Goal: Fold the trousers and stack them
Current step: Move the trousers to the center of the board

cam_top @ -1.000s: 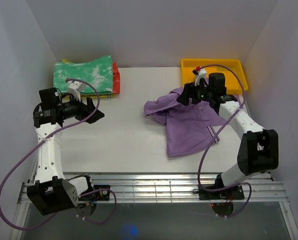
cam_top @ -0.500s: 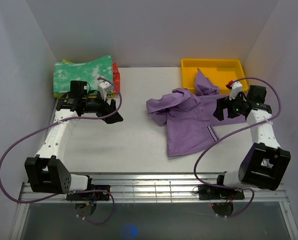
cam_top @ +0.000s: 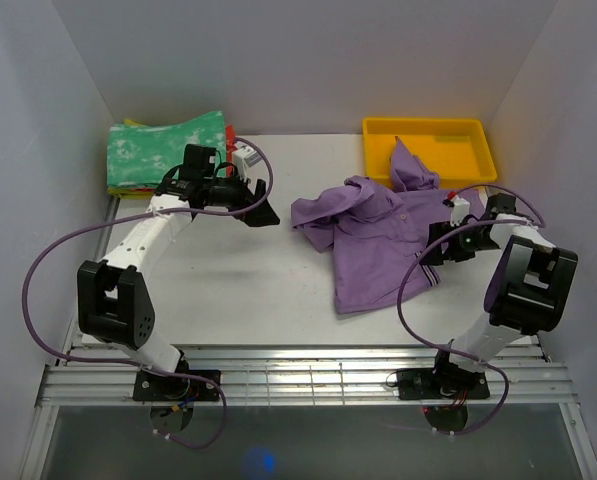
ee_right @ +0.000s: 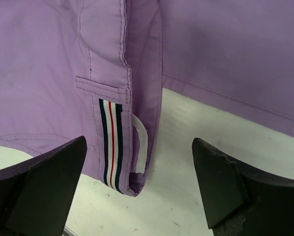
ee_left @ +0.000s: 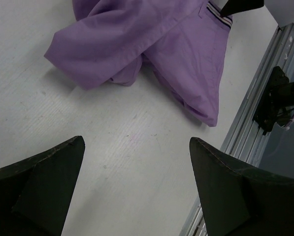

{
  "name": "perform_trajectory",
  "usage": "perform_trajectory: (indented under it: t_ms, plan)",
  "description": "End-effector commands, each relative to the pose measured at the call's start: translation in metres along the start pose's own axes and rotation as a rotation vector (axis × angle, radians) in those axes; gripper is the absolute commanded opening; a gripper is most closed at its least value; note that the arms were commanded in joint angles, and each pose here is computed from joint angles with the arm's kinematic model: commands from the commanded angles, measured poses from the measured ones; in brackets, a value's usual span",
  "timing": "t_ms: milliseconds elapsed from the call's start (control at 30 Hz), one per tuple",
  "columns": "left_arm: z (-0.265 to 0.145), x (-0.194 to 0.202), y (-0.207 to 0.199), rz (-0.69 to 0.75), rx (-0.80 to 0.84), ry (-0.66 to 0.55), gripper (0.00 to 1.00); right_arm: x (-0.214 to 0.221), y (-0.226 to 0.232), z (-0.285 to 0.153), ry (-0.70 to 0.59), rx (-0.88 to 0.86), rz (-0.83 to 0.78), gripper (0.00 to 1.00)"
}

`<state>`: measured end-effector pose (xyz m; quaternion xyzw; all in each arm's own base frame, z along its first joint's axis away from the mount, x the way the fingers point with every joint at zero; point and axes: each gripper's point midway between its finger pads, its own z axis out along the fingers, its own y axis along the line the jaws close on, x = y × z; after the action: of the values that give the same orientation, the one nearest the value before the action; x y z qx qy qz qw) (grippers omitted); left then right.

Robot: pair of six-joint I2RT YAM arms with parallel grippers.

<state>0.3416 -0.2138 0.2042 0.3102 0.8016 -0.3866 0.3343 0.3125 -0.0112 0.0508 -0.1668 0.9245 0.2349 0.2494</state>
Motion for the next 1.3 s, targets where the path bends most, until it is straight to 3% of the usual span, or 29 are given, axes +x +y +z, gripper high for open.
perform_trajectory:
  t_ms: [0, 33, 100, 133, 167, 233, 267, 400, 467, 567, 633, 733, 767, 800, 833, 867, 900, 933, 1000, 1033, 1067, 1200, 1233, 1267]
  plan:
    - [-0.003, -0.051, -0.024, 0.085, 0.040, -0.108, 0.98, 0.017, 0.013, 0.011, 0.025, -0.076, 0.037, 0.92]
    - [-0.005, -0.057, -0.026, 0.085, 0.038, -0.119, 0.98, 0.020, 0.014, 0.014, 0.033, -0.088, 0.046, 0.90]
    - [-0.010, -0.063, -0.029, 0.070, 0.025, -0.132, 0.98, 0.026, 0.020, 0.019, 0.045, -0.138, 0.078, 0.73]
    - [-0.012, -0.064, -0.031, 0.071, 0.023, -0.137, 0.98, 0.023, 0.023, 0.019, 0.037, -0.164, 0.069, 0.62]
    - [-0.015, -0.063, -0.032, 0.065, 0.010, -0.138, 0.98, 0.020, 0.041, 0.015, 0.024, -0.249, 0.096, 0.34]
    - [-0.032, -0.067, -0.039, 0.072, -0.016, -0.163, 0.98, -0.003, 0.056, -0.001, -0.042, -0.319, 0.049, 0.12]
    - [-0.044, -0.066, -0.031, 0.056, -0.038, -0.179, 0.97, -0.025, 0.074, -0.019, -0.124, -0.367, 0.022, 0.08]
    - [-0.101, -0.062, -0.019, -0.125, -0.067, -0.284, 0.95, -0.093, 0.136, -0.076, -0.293, -0.448, -0.085, 0.08]
    - [-0.128, -0.058, -0.015, -0.137, -0.105, -0.332, 0.94, -0.119, 0.168, -0.091, -0.339, -0.468, -0.170, 0.08]
    - [-0.166, -0.041, -0.003, -0.194, -0.194, -0.385, 0.94, -0.151, 0.263, -0.093, -0.408, -0.563, -0.332, 0.08]
    - [-0.199, -0.029, 0.004, -0.275, -0.240, -0.437, 0.94, -0.142, 0.330, -0.063, -0.337, -0.663, -0.349, 0.08]
    - [-0.304, 0.007, 0.035, -0.492, -0.377, -0.665, 0.93, -0.129, 0.467, 0.032, -0.223, -0.828, -0.504, 0.08]
    - [-0.314, 0.014, 0.038, -0.528, -0.375, -0.676, 0.91, -0.128, 0.509, 0.076, -0.192, -0.866, -0.570, 0.08]
    - [-0.311, 0.023, 0.039, -0.482, -0.390, -0.631, 0.90, -0.141, 0.527, 0.091, -0.206, -0.875, -0.594, 0.08]
    - [-0.309, 0.024, 0.033, -0.406, -0.387, -0.604, 0.90, -0.163, 0.544, 0.088, -0.246, -0.901, -0.610, 0.09]
    - [-0.311, 0.023, 0.032, -0.270, -0.419, -0.571, 0.91, -0.160, 0.544, 0.094, -0.229, -0.906, -0.608, 0.20]
    - [-0.306, 0.026, 0.026, -0.260, -0.407, -0.559, 0.93, -0.160, 0.544, 0.091, -0.231, -0.907, -0.616, 0.35]
    - [-0.300, 0.027, 0.024, -0.215, -0.403, -0.530, 0.96, -0.163, 0.541, 0.078, -0.250, -0.897, -0.625, 0.57]
    - [-0.286, 0.032, 0.025, -0.091, -0.421, -0.435, 0.97, -0.167, 0.526, 0.060, -0.285, -0.858, -0.648, 0.74]
    - [-0.265, 0.028, 0.014, -0.014, -0.367, -0.376, 0.98, -0.168, 0.517, 0.035, -0.314, -0.841, -0.651, 0.91]
    - [-0.253, 0.035, 0.014, 0.022, -0.365, -0.310, 0.98, -0.180, 0.496, 0.022, -0.342, -0.803, -0.635, 0.96]
    - [-0.206, 0.019, 0.011, 0.167, -0.351, -0.203, 0.98, -0.186, 0.407, -0.031, -0.367, -0.634, -0.600, 0.93]
    - [-0.179, 0.013, -0.001, 0.222, -0.286, -0.156, 0.98, -0.197, 0.371, -0.057, -0.431, -0.547, -0.582, 0.93]
    - [-0.166, 0.009, -0.002, 0.246, -0.280, -0.125, 0.98, -0.183, 0.341, -0.050, -0.398, -0.486, -0.555, 0.93]
